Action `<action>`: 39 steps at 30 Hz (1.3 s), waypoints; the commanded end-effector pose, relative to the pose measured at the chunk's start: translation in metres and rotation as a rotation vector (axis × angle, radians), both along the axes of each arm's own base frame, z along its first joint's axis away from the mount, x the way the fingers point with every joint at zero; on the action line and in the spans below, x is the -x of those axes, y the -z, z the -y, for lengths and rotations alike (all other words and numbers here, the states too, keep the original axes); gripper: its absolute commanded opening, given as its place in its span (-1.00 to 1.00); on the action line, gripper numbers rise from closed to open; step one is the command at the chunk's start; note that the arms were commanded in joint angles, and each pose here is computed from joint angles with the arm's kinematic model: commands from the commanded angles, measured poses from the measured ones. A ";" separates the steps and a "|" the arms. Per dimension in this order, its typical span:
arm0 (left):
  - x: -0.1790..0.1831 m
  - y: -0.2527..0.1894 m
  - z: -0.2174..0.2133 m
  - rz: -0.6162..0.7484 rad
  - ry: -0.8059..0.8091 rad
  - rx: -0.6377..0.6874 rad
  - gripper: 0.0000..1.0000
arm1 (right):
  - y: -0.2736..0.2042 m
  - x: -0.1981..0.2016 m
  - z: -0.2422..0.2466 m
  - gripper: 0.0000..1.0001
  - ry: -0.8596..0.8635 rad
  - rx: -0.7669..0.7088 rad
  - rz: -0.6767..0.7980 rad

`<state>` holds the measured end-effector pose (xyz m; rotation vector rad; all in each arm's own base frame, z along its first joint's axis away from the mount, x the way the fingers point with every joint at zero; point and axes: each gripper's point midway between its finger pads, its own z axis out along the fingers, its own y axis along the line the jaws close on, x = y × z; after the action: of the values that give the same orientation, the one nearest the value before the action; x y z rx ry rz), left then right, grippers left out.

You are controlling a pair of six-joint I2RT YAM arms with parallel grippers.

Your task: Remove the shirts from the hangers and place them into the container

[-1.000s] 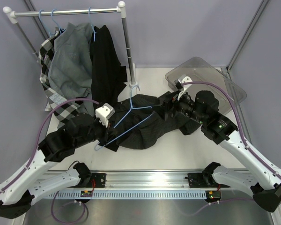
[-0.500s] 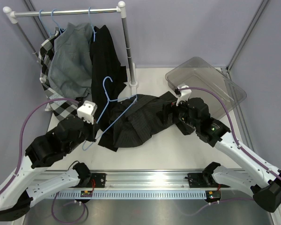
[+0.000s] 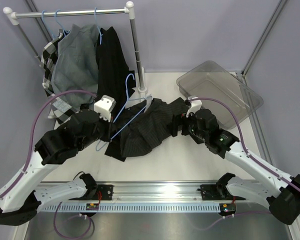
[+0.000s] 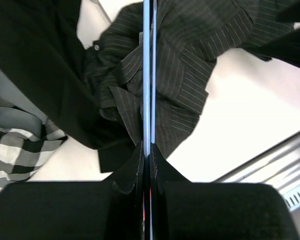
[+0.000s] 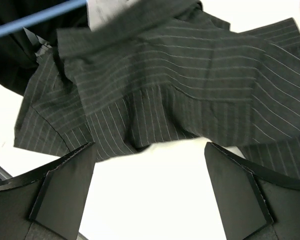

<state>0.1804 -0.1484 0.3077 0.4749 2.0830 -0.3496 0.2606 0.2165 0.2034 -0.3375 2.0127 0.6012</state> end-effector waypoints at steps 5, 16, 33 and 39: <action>-0.001 -0.024 -0.006 0.060 -0.058 0.102 -1.00 | -0.001 -0.038 -0.057 0.96 -0.040 -0.087 -0.046; -0.001 -0.013 0.005 0.023 -0.042 0.122 -1.00 | 0.056 -0.087 -0.144 0.82 -0.027 -0.039 -0.145; -0.027 -0.029 -0.023 0.126 -0.265 0.113 -1.00 | 0.092 -0.049 -0.054 -1.00 0.189 0.147 -0.212; -0.045 -0.040 -0.030 0.191 -0.364 0.097 -1.00 | 0.078 -0.021 -0.018 -1.00 0.226 0.133 -0.197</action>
<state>0.2075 -0.1222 0.3109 0.2037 2.0397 -0.1802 0.2850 0.2510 0.1184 -0.1928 2.2689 0.4150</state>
